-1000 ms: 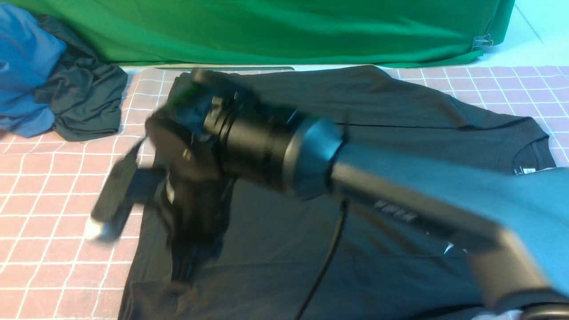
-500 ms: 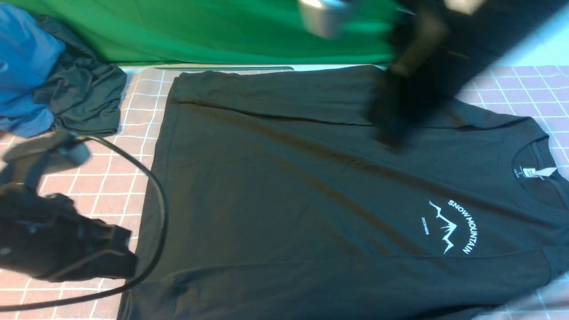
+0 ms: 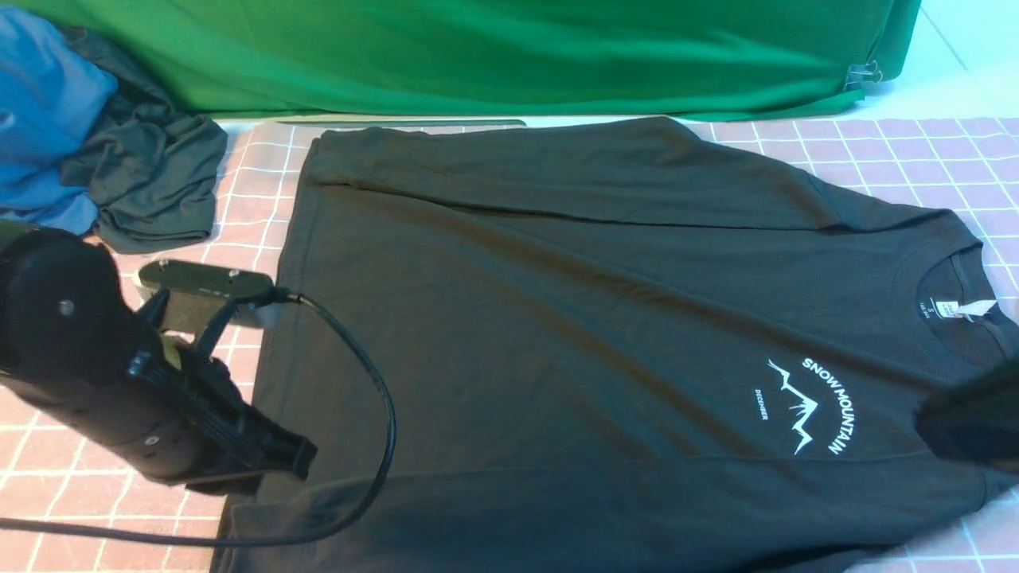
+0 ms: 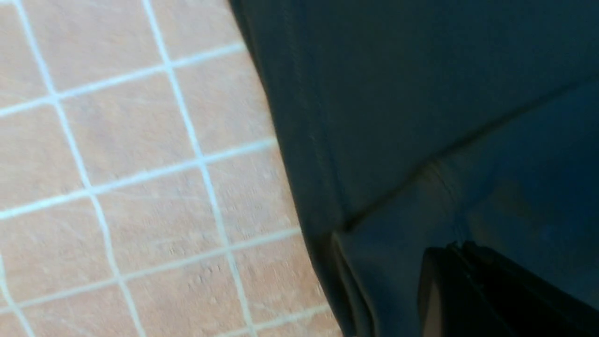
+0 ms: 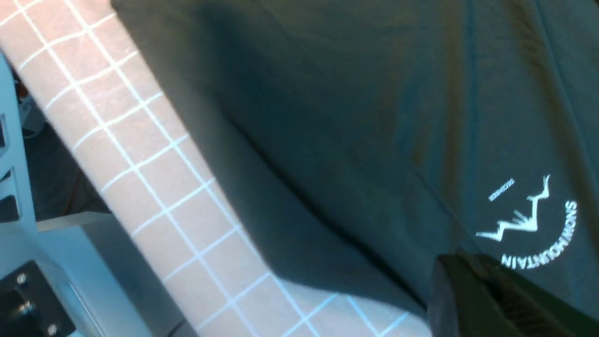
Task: Fold a long-sleeved shirt over a pink coffee tablecloth.
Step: 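Grasp the left edge of the dark T-shirt lying flat on the table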
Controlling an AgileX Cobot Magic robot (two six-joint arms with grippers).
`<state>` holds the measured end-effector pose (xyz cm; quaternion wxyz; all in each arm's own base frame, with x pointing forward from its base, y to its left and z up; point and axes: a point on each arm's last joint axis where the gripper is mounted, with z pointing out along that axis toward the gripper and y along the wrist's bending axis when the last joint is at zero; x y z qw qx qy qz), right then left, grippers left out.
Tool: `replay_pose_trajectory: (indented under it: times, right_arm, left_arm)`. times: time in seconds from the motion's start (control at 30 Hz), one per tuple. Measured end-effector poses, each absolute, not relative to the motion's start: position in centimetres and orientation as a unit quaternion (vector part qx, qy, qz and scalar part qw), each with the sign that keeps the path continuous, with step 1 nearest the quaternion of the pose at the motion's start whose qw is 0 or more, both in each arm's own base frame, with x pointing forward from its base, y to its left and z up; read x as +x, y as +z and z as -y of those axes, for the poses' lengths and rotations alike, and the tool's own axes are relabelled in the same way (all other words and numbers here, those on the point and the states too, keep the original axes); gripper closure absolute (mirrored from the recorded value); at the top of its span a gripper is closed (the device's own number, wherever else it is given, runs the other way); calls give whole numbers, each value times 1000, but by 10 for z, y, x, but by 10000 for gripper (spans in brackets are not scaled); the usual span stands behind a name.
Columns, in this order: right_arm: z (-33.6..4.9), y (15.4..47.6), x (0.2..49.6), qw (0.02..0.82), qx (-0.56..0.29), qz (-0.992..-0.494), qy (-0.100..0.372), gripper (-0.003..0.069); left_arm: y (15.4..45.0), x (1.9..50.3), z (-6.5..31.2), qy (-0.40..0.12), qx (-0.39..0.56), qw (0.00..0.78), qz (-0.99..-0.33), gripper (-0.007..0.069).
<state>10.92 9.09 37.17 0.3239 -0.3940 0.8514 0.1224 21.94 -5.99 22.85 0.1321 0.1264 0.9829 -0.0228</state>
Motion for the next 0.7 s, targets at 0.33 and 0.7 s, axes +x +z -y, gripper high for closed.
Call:
replay_pose_trajectory:
  times: [0.33, 0.7]
  right_arm:
    - [-71, 379, 83, 375, -386, -833, 131, 623]
    - [-72, 380, 83, 379, -385, -831, 132, 623]
  left_arm:
    - [194, 235, 63, -1, 146, 69, -987, 181]
    - [172, 243, 67, -2, 218, 46, -975, 32]
